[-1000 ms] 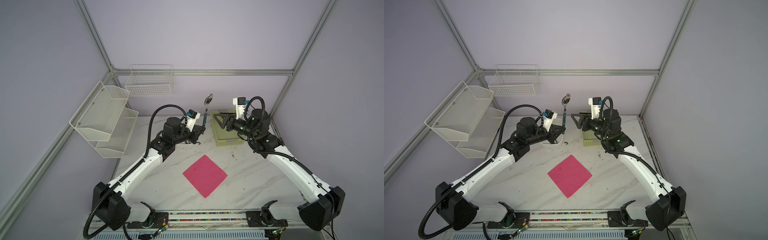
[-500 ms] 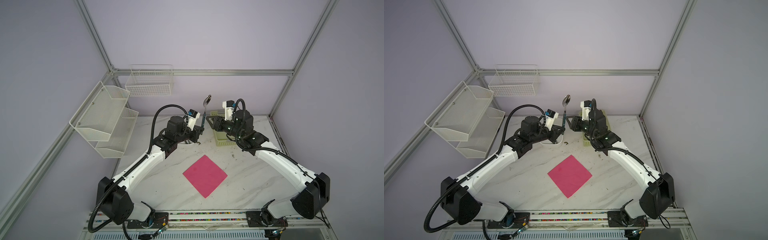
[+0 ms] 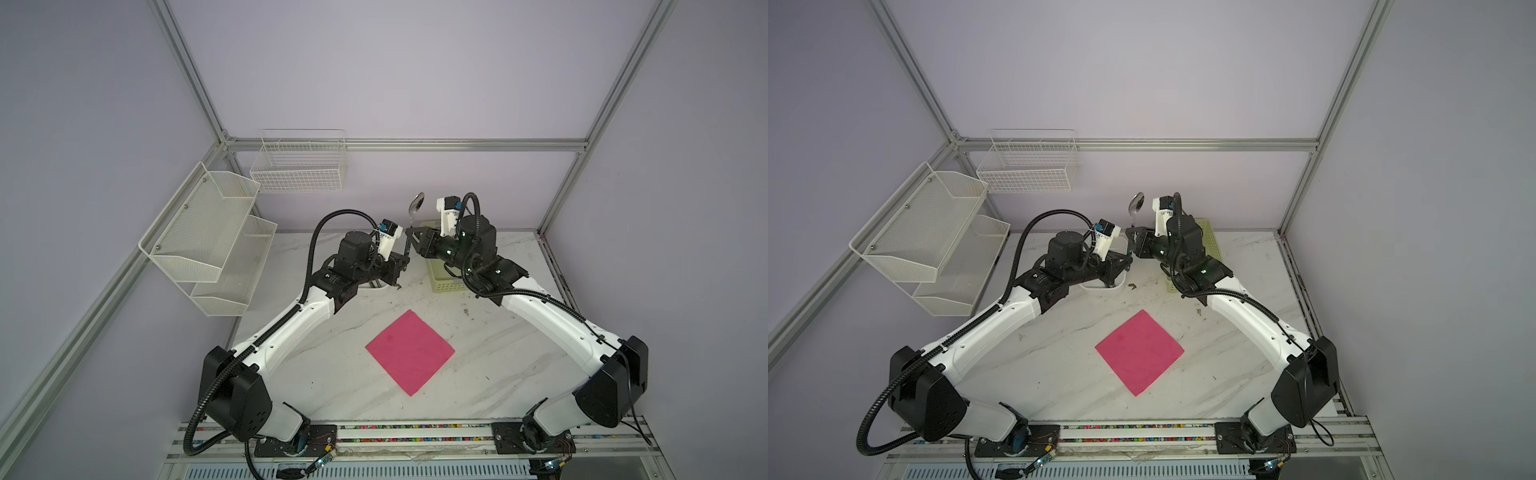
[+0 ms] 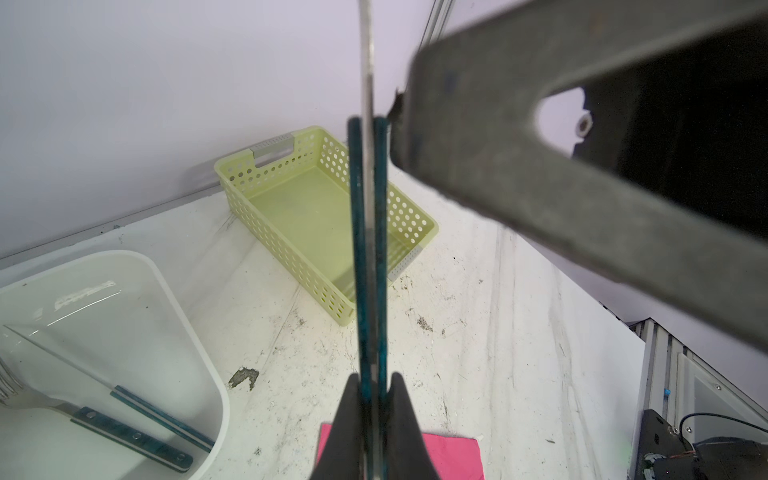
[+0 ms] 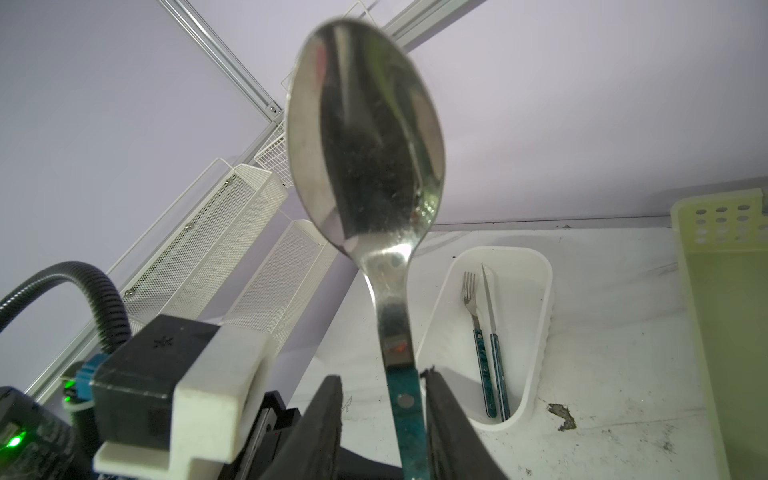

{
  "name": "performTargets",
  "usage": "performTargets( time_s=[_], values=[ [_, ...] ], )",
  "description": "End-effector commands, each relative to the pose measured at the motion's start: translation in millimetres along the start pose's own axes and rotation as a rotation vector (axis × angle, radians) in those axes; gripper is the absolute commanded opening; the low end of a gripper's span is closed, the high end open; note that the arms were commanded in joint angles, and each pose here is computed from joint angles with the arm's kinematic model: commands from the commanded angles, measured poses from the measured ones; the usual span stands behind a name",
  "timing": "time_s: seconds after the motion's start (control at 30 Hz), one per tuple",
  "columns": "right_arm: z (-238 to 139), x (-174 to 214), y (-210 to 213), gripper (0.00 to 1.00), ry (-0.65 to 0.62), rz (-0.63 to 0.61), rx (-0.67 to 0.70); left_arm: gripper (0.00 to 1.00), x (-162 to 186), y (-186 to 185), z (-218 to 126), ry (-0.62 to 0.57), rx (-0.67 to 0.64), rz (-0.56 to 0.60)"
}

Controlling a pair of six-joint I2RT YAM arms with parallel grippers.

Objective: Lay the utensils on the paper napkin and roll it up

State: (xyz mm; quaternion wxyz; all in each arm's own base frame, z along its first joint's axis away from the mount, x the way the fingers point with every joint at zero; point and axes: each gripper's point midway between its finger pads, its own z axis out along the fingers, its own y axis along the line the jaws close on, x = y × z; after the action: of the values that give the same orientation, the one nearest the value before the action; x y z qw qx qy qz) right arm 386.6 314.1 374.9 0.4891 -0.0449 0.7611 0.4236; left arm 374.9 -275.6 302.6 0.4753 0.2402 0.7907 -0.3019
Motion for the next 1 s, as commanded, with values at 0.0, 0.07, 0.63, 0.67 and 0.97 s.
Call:
performTargets(
  time_s=[0.0,0.07,0.63,0.67,0.97],
  values=[
    [2.8,-5.1,-0.4,0.36,-0.019,0.021,0.024,0.0,-58.3,-16.6,-22.1,-0.147,0.032,0.043],
    [3.5,-2.4,-4.8,0.35,-0.017,0.033,0.04,0.0,-59.2,-16.7,-23.5,-0.149,0.03,0.044],
    [10.0,8.3,1.0,0.22,0.021,0.066,-0.018,0.0,-61.6,-16.7,-25.4,-0.15,0.024,0.047],
    [10.0,8.2,1.2,0.22,0.02,0.067,-0.02,0.0,-60.6,-16.0,-24.4,-0.146,0.022,0.048],
    [5.4,2.2,2.4,0.27,0.0,0.068,-0.011,0.0,-59.0,-7.9,-23.5,-0.136,-0.023,0.034]
  ],
)
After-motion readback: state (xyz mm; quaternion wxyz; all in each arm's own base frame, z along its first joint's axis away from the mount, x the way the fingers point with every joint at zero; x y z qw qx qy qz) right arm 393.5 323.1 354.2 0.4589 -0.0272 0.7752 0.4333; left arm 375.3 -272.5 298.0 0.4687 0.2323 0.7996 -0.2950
